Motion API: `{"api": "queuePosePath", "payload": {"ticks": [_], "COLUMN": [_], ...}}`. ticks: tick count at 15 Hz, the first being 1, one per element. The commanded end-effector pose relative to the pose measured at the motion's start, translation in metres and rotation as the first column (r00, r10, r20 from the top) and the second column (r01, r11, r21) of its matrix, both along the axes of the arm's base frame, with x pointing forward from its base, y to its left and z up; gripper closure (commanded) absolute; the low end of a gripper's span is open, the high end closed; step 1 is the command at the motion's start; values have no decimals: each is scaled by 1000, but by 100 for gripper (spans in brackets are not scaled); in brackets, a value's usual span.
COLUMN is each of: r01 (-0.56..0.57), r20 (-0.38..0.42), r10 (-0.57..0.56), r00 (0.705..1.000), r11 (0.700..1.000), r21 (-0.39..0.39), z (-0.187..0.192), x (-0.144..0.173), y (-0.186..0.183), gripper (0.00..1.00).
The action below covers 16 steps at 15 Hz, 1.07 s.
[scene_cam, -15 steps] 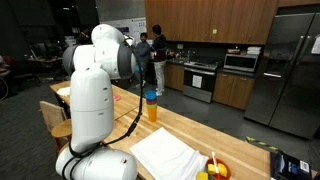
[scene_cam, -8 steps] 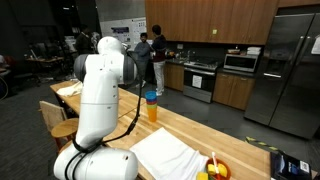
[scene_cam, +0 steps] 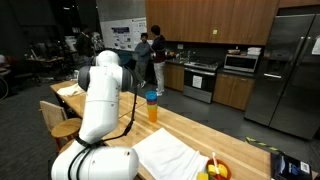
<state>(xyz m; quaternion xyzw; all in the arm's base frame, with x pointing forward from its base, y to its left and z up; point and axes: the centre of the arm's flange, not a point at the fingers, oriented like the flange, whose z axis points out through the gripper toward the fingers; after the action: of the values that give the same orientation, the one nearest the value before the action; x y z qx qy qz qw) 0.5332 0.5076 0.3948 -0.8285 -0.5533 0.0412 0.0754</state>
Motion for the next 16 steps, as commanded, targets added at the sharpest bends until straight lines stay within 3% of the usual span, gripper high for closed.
{"api": "queuePosePath", "payload": {"ticks": [1,10,11,12,16], "r01": [73,184,212,178,200], "r20": [-9,-81,-77,-62,-71], "r10": [-74,-190,-221,-183,-207], "r00": [997,978,972,981,976], "r11": [996,980,971,981,975], "r21": [-51,-75,-106,-78,-97], "z": [7,5,5,1,-3], "x": [14,-1,0,-1,-4], "y": [9,9,9,3,4], "gripper": [0,0,0,0,0]}}
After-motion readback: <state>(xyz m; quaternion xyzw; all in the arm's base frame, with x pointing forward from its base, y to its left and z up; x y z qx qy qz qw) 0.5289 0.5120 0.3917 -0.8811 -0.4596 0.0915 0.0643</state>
